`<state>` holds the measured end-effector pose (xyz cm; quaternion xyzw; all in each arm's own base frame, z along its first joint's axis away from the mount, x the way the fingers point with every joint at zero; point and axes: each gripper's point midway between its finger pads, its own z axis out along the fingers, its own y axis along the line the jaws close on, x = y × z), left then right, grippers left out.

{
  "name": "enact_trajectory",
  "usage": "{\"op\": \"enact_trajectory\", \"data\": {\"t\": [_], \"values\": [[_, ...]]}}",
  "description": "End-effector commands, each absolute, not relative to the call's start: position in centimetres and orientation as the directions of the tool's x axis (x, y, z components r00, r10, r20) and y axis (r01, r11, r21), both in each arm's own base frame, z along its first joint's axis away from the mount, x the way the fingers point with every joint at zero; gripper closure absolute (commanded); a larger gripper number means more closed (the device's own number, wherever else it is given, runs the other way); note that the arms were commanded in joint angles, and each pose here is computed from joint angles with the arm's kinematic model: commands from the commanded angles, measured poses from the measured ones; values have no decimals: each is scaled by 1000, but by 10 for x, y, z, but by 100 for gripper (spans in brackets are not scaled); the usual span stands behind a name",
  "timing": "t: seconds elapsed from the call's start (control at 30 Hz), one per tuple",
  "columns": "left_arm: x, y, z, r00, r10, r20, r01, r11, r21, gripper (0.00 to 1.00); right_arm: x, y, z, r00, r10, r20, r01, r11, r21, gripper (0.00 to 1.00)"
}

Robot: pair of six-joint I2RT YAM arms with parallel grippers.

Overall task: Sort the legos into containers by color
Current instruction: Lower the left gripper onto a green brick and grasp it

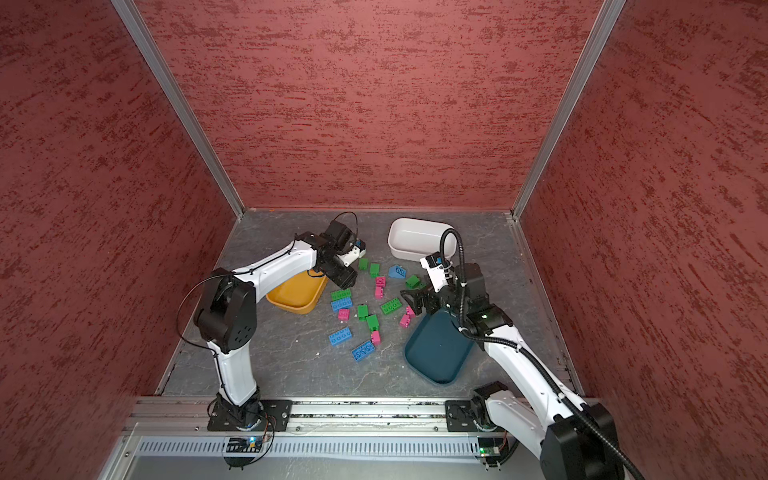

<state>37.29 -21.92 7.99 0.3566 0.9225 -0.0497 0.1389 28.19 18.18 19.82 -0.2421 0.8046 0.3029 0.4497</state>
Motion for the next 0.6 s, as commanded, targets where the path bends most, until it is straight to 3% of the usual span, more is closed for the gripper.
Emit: {"op": "enact_trajectory", "data": {"t": [0.0, 0.57], "values": [[381, -221, 77, -673, 676, -301, 696, 716, 50, 37, 278, 181, 193, -479, -134, -868, -664, 702, 258, 1], [373, -216, 34, -661, 719, -217, 726, 685, 57, 37, 274, 183, 189, -484, -136, -864, -671, 691, 268, 1]]}}
